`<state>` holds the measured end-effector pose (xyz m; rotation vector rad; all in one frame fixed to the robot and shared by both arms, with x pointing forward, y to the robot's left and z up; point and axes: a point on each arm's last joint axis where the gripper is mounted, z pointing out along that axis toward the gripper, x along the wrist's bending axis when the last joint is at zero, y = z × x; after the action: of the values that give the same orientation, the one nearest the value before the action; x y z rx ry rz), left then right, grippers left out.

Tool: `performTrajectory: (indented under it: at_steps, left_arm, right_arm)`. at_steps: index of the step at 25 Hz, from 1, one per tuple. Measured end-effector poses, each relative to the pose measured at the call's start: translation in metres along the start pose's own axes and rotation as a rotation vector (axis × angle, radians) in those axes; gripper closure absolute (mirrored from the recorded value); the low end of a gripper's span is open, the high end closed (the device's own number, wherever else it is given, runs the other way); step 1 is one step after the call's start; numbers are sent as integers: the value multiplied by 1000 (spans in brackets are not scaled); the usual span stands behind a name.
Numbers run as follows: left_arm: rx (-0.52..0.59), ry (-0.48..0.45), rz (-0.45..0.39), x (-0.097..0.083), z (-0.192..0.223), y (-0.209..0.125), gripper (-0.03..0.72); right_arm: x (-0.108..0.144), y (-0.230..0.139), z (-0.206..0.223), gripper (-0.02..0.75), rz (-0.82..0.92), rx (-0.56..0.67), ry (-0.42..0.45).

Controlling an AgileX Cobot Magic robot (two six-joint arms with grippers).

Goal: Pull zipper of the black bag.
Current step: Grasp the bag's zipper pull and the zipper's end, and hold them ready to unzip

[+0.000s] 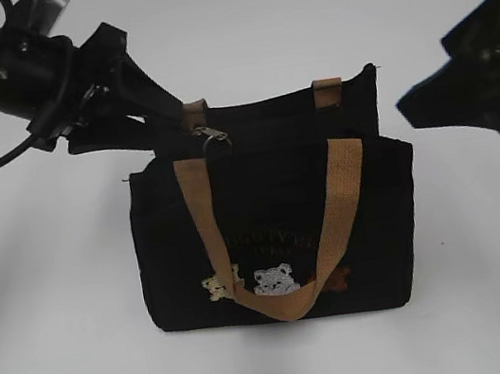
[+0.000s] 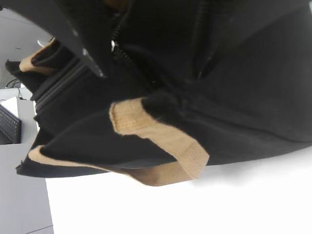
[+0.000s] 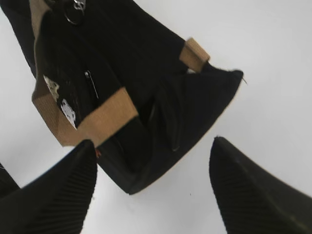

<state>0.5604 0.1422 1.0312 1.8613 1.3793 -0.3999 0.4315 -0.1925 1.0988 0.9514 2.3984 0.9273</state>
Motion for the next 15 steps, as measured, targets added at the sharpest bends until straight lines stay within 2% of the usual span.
performTrajectory:
  at_steps: [5, 8, 12, 15]
  left_arm:
    - [-30, 16, 25, -8, 8, 1, 335]
    - [-69, 41, 31, -7, 9, 4, 444]
    - [-99, 68, 55, -5, 9, 7, 647]
    - [-97, 65, 68, -6, 9, 7, 699]
  right_arm:
    - [6, 29, 34, 181, -86, 6, 53]
    - [9, 46, 51, 181, -134, 5, 73]
    - [14, 63, 67, 181, -193, -10, 90]
    - [17, 72, 77, 181, -232, -14, 100]
